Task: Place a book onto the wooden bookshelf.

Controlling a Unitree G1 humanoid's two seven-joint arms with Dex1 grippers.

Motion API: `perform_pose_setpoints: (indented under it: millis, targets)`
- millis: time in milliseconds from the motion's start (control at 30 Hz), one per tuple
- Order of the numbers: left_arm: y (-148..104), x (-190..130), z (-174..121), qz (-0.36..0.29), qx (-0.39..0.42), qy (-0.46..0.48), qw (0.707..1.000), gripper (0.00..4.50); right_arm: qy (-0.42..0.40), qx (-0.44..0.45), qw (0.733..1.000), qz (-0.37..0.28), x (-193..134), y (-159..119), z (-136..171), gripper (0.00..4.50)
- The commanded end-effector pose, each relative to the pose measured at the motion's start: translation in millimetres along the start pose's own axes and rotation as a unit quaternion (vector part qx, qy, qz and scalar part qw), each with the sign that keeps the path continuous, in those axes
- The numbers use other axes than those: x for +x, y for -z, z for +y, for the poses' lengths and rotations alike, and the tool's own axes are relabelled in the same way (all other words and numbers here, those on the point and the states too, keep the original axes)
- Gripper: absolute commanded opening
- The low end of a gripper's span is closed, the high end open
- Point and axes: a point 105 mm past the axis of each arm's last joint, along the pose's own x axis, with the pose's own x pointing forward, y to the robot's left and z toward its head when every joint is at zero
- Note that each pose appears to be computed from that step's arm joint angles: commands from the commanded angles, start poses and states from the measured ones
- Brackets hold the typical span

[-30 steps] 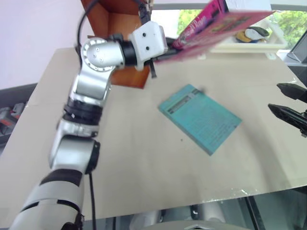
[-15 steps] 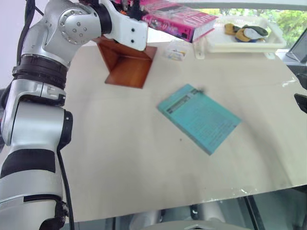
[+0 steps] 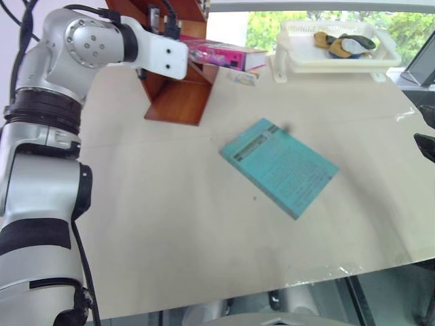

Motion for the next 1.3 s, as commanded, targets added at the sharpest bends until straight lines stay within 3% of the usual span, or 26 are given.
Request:
perform_pose_setpoints:
  millis: [33, 233, 600, 633, 700, 900, 1100, 1300]
  targets:
    - [18.0, -25.3, 30.9, 0.053, 0.008, -0.045, 0.998, 0.20, -0.002, -0.024, 1.000, -0.010, -0.9, -9.5, 1.5, 4.50]
    - [41.5, -34.0, 19.2, 0.112, -0.027, -0.010, 0.993, 0.20, -0.004, -0.024, 1.000, -0.009, 2.2, -7.3, 0.3, 4.50]
    - [46.6, -32.2, 9.7, 0.129, -0.045, 0.015, 0.991, 0.20, -0.008, -0.027, 1.000, -0.005, 4.0, -8.4, 0.4, 4.50]
    - [46.6, -31.7, 8.8, 0.128, -0.046, 0.016, 0.991, 0.69, -0.008, -0.028, 1.000, -0.005, 4.2, -8.5, 0.7, 4.50]
    - [46.8, -31.8, 10.2, 0.129, -0.046, 0.009, 0.991, 1.27, -0.008, -0.029, 1.000, -0.004, 4.0, -8.6, 0.9, 4.50]
    - [60.2, -34.0, 5.7, 0.164, -0.056, 0.015, 0.985, 3.85, -0.006, -0.032, 0.999, -0.005, 3.0, -10.6, 1.1, 4.50]
    - [64.7, -37.4, -2.2, 0.172, -0.059, 0.034, 0.983, 3.95, -0.005, -0.035, 0.999, -0.008, 2.8, -12.5, 1.0, 4.50]
    - [71.2, -54.1, 10.4, 0.174, -0.065, 0.000, 0.983, 3.95, -0.004, -0.037, 0.999, -0.011, 1.5, -15.0, 1.0, 4.50]
